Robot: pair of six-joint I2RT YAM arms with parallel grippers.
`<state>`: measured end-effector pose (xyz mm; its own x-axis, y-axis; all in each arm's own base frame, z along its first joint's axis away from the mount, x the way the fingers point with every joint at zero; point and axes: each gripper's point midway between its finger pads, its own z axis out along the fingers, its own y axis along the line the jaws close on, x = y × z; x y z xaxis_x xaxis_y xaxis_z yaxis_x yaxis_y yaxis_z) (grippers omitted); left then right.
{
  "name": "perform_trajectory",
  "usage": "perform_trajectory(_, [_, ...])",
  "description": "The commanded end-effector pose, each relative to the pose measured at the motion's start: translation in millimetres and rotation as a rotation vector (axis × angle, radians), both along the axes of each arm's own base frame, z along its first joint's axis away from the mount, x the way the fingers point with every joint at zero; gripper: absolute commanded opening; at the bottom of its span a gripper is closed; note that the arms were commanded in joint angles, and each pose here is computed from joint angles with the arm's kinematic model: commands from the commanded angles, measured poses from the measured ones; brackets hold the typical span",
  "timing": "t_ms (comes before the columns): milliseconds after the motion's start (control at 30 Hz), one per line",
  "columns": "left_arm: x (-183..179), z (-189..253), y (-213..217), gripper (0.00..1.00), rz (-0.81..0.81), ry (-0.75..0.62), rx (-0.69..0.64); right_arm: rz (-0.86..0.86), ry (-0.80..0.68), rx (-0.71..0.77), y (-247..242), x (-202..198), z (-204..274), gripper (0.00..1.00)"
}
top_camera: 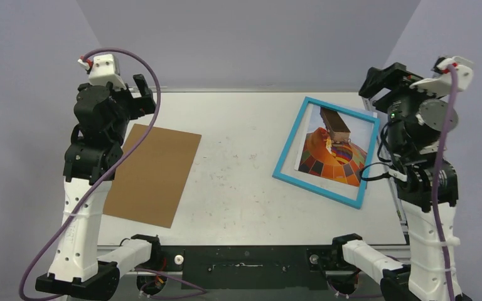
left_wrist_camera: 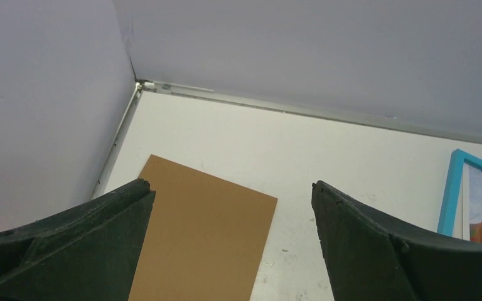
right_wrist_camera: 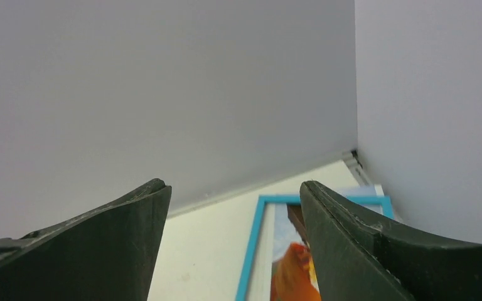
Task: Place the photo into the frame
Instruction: Turn over the photo frame at the center of the board.
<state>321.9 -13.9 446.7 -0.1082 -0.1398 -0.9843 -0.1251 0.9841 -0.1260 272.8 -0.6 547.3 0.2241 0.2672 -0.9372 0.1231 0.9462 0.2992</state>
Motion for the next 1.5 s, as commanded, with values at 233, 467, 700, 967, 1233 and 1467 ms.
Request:
perform_trajectory(233, [26.2, -89.1, -35.7, 0.97, -0.101, 0.180, -0.073, 0.076, 0.499, 0.026, 35.8, 71.7, -162.9, 0.80])
perform_trajectory(467, [25.0, -111.5, -61.2, 0.97, -0.194, 0.210, -0.164, 0.213, 0.916, 0.110, 86.5, 105.0, -299.5, 0.61])
perform_trajectory(700, [23.2, -144.8, -78.3, 0.97, -0.229, 0.276, -0.265, 0.174, 1.152, 0.064, 129.9, 116.7, -393.3, 0.52])
perform_trajectory(967, [15.8, -169.6, -79.6, 0.97, -0.217, 0.316, -0.305, 0.052, 1.230, 0.064, 136.1, 130.7, -446.7, 0.53])
perform_trajectory(1233, [8.2, -185.5, -77.8, 0.97, -0.195, 0.342, -0.335, 0.072, 1.333, 0.058, 148.9, 138.9, -488.1, 0.45])
perform_trajectory(1467, [4.3, -192.3, -73.4, 0.97, -0.176, 0.350, -0.326, 0.024, 1.354, 0.059, 144.7, 142.4, -502.9, 0.41])
